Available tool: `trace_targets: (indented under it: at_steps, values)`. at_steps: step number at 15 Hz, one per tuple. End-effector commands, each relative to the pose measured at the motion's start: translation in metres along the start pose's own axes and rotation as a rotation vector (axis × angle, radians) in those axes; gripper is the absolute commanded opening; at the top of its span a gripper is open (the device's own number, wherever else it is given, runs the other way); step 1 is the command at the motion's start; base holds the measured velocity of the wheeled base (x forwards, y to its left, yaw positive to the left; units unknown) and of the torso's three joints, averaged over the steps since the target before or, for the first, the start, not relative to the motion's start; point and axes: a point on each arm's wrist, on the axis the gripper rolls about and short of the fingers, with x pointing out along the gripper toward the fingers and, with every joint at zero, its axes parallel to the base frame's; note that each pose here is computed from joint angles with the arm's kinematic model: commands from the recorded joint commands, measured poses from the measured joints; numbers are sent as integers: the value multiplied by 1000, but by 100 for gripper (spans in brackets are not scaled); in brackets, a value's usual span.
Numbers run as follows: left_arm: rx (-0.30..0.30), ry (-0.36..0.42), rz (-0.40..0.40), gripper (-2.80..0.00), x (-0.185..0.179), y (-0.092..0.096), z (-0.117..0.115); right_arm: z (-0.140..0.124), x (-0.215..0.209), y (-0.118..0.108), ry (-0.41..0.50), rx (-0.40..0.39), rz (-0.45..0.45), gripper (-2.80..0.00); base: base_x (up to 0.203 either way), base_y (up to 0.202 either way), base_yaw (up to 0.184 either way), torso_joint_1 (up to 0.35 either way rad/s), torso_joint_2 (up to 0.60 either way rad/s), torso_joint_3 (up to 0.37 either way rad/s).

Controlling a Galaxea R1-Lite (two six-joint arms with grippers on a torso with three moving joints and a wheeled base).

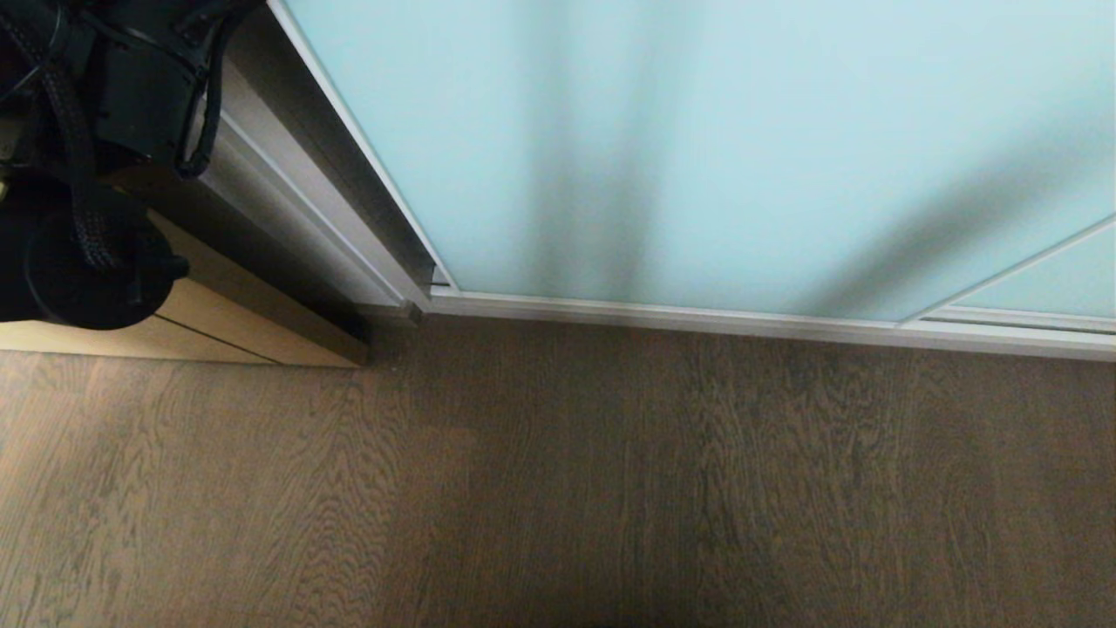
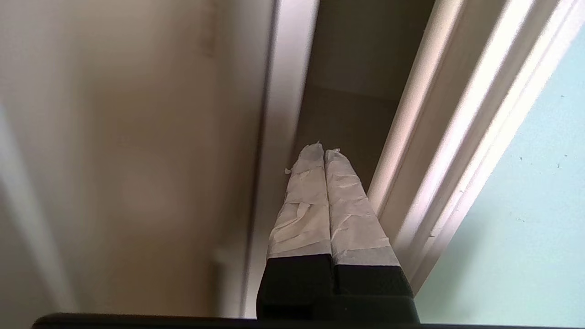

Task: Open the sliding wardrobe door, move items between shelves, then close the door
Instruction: Open the door

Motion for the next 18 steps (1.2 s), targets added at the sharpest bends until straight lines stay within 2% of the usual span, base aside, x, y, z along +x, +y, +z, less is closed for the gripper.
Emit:
trace_targets:
  at_steps: [1, 4, 8, 15, 16, 18]
  values:
    - [-33, -22, -29, -280, 3, -12, 6, 0, 0, 0, 0, 0, 0, -280, 0, 0, 0, 0, 0, 0]
    - [-67, -20, -57, -280, 12, -25, 10, 0, 0, 0, 0, 0, 0, -280, 0, 0, 0, 0, 0, 0]
    - [-117, -12, -87, -280, 26, -45, -9, 0, 0, 0, 0, 0, 0, -280, 0, 0, 0, 0, 0, 0]
    - [-258, 27, -192, -280, 27, -122, -57, 0, 0, 0, 0, 1, 0, -280, 0, 0, 0, 0, 0, 0]
    - [-280, 36, -209, -280, 24, -135, -62, 0, 0, 0, 0, 1, 0, -280, 0, 0, 0, 0, 0, 0]
    - [-305, 44, -228, -280, 23, -151, -63, 0, 0, 0, 0, -1, 0, -280, 0, 0, 0, 0, 0, 0]
